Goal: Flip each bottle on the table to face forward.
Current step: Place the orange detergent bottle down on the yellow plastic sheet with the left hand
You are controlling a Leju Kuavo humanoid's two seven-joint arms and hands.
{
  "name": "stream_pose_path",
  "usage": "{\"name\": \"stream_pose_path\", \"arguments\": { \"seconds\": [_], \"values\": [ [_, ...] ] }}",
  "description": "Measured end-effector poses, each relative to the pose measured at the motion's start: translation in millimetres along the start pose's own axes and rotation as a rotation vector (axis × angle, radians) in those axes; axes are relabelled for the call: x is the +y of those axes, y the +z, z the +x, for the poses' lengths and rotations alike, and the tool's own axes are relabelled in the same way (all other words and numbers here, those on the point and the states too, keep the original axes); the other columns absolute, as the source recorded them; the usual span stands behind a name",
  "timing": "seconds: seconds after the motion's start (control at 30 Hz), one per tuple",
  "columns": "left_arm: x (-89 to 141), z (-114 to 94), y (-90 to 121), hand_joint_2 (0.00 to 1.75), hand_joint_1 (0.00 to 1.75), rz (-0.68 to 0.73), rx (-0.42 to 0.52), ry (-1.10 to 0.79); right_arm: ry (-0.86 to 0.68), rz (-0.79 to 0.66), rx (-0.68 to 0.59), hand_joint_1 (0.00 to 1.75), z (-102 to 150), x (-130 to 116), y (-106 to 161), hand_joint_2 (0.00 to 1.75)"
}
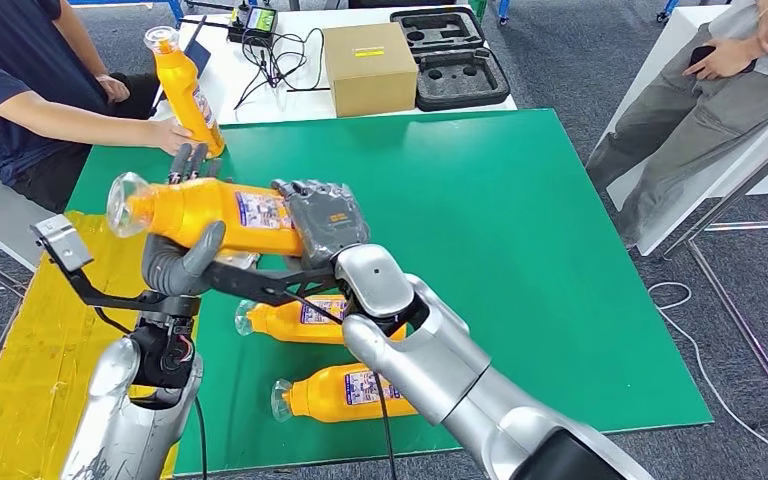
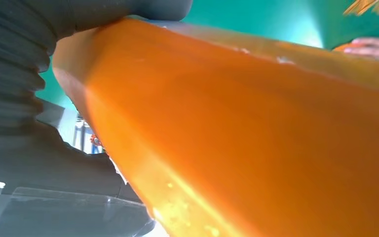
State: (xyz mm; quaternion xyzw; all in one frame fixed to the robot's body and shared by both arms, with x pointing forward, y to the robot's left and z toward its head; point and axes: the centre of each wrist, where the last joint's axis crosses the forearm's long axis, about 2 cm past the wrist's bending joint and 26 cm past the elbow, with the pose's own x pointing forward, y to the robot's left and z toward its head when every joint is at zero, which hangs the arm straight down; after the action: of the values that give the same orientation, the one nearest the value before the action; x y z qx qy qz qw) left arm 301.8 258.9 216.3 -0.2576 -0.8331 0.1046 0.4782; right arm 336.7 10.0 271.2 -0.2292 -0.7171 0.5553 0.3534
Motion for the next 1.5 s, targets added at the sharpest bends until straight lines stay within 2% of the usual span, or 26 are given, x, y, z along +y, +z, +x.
{"name": "stream_pose_path", "arguments": {
  "seconds": [0.4,1.1,1.13,1.23,1.27,1.5],
  "values": [
    [5.6,3.3,4.5,1.75,0.0,0.025,-0.012,-0.037,0.061,0.009,-0.061,1.75,16.8,-3.2,8.3,1.75],
    [4.6,8.4,3.8,1.75,0.0,0.02,-0.026,-0.045,0.087,-0.007,-0.083,1.75,19.8,-7.9,13.5,1.75],
    [4.8,8.6,3.7,1.75,0.06,0.019,-0.024,-0.046,0.089,-0.007,-0.083,1.75,20.1,-8.3,13.6,1.75],
    [5.4,9.8,2.1,1.75,1.34,0.012,-0.02,-0.052,0.096,-0.009,-0.079,1.75,21.8,-9.8,14.3,1.75],
    [5.5,10.3,0.9,1.75,1.72,0.007,-0.019,-0.054,0.098,-0.01,-0.078,1.75,22.0,-10.5,14.7,1.75],
    [5.4,10.9,-2.9,1.75,1.75,-0.02,-0.017,-0.049,0.109,-0.01,-0.072,1.74,18.7,-14.1,16.6,1.75]
  ]
}}
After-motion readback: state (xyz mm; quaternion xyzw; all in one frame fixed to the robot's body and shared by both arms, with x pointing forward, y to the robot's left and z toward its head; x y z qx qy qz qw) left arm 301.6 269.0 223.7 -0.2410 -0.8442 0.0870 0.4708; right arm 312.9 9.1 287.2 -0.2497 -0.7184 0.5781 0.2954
